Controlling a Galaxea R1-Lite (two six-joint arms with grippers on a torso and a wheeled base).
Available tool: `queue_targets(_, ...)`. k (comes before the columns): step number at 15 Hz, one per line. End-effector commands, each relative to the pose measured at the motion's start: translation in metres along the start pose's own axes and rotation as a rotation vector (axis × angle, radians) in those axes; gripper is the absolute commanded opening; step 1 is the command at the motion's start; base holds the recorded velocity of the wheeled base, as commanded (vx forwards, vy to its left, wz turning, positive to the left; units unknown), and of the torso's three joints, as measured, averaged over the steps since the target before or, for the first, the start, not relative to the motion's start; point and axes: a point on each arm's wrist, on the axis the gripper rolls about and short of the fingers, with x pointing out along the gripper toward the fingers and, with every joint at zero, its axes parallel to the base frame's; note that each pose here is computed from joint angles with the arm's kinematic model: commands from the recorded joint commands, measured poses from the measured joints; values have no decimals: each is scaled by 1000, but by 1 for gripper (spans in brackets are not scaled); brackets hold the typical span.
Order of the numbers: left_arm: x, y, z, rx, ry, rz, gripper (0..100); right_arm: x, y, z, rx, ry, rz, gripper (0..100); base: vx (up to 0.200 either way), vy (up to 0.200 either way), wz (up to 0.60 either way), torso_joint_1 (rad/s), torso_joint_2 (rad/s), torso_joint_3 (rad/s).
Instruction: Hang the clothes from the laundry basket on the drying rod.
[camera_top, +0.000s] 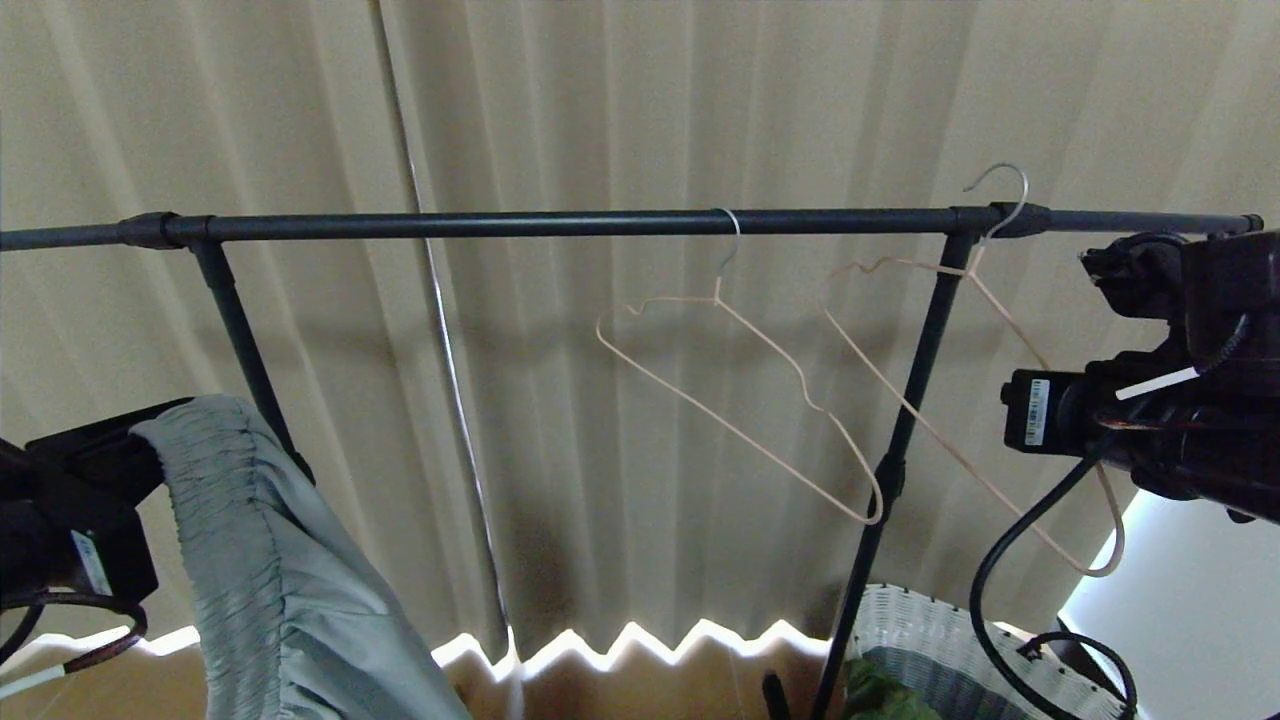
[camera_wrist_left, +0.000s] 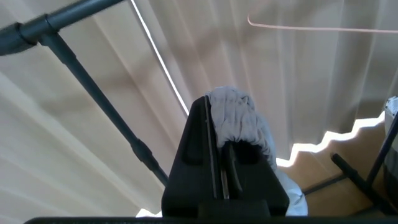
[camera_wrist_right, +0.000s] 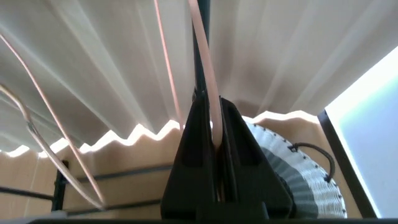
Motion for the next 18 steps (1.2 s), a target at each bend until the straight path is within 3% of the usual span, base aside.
queue_targets(1, 1, -1, -3, 6, 13, -1, 0, -14, -6, -2, 6, -18, 16, 0, 0, 0, 0, 0, 0, 0)
queue_targets(3, 1, -1, -5, 39, 18, -1, 0, -24, -8, -7, 2, -22, 39, 0, -200, 0, 0, 5, 0, 2)
queue_targets(11, 2, -3, -9, 46, 33, -7, 0, -37, -13, -21, -35, -14, 64, 0, -200, 0, 0, 1, 3, 2)
queue_targets(14, 2, -4, -11, 49, 42, -10, 0, -37, -11, -15, -1, -69, 85, 0, 0, 0, 0, 0, 0, 0)
queue_targets(18, 15, -5, -10, 51, 72, -22, 0, -42, 1, -13, 46, -170, 264, 0, 0, 0, 0, 0, 0, 0)
